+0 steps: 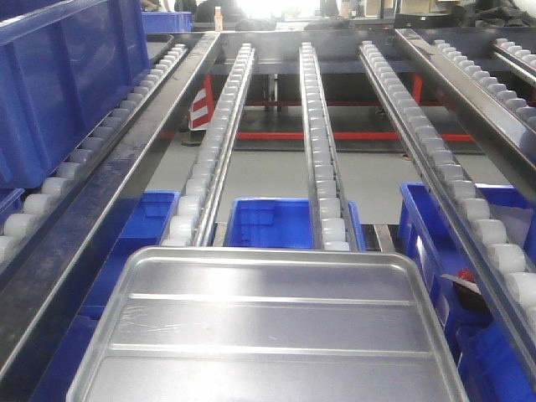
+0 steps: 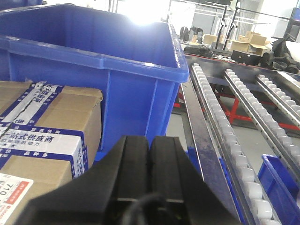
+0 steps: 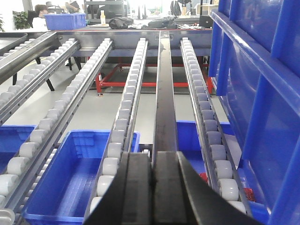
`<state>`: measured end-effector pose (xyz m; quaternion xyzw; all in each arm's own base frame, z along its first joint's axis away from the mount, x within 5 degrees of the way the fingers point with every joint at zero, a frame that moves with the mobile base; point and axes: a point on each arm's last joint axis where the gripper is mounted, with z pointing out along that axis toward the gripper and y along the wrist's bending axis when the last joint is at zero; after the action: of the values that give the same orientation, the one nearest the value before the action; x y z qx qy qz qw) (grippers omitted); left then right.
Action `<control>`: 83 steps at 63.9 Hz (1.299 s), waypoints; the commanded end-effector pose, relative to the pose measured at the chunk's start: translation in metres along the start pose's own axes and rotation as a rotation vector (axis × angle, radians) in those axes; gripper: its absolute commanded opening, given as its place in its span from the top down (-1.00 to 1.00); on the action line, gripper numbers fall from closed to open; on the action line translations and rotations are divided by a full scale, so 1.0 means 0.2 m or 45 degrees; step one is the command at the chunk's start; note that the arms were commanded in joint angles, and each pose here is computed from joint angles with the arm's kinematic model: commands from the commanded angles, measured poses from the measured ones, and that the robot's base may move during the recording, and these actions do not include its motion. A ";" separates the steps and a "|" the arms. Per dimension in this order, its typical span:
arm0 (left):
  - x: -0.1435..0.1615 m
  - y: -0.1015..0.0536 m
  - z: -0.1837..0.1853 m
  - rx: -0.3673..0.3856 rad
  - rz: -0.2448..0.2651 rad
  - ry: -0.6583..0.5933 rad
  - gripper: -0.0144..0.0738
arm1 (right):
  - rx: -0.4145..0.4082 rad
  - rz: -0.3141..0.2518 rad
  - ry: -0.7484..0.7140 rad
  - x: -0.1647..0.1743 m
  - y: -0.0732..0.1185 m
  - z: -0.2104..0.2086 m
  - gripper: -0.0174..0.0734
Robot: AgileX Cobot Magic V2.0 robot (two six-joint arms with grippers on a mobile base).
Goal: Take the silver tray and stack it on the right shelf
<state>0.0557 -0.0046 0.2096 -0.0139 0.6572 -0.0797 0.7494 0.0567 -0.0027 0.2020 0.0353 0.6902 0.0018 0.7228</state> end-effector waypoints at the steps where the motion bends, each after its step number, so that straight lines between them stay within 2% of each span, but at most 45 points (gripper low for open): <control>1: -0.01 0.00 -0.01 0.007 -0.012 -0.109 0.90 | 0.002 -0.005 -0.173 -0.08 0.00 -0.02 0.49; 23: -0.03 0.00 -0.01 0.010 -0.012 -0.157 0.90 | 0.003 -0.005 -0.220 -0.10 0.00 -0.02 0.49; 33: -0.16 -0.01 -0.02 0.022 -0.025 -0.269 0.90 | -0.001 -0.001 -0.393 -0.25 0.01 -0.05 0.49; 40: -0.34 -0.05 -0.02 0.028 0.025 -0.165 0.90 | -0.010 -0.001 -0.418 -0.42 0.02 -0.08 0.49; 48: -0.55 -0.08 0.00 0.032 0.027 0.051 0.90 | -0.034 0.000 -0.278 -0.58 0.04 -0.06 0.49; 54: -0.65 -0.10 0.06 0.062 0.027 0.206 0.90 | -0.066 0.003 -0.175 -0.67 0.05 0.00 0.49; 61: -0.72 -0.14 0.17 0.131 0.035 0.338 0.90 | -0.116 0.003 -0.039 -0.70 0.07 0.09 0.48; 70: -0.75 -0.23 0.30 0.302 0.038 0.435 0.89 | -0.247 -0.004 0.148 -0.70 0.12 0.17 0.44; 83: -0.66 -0.42 0.40 0.594 0.088 0.619 0.89 | -0.486 -0.024 0.269 -0.71 0.24 0.24 -0.16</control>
<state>0.1053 -0.0611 0.3481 0.1763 0.8053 -0.1749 0.5384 0.0949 0.0284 0.3302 -0.0903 0.7763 0.1103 0.6141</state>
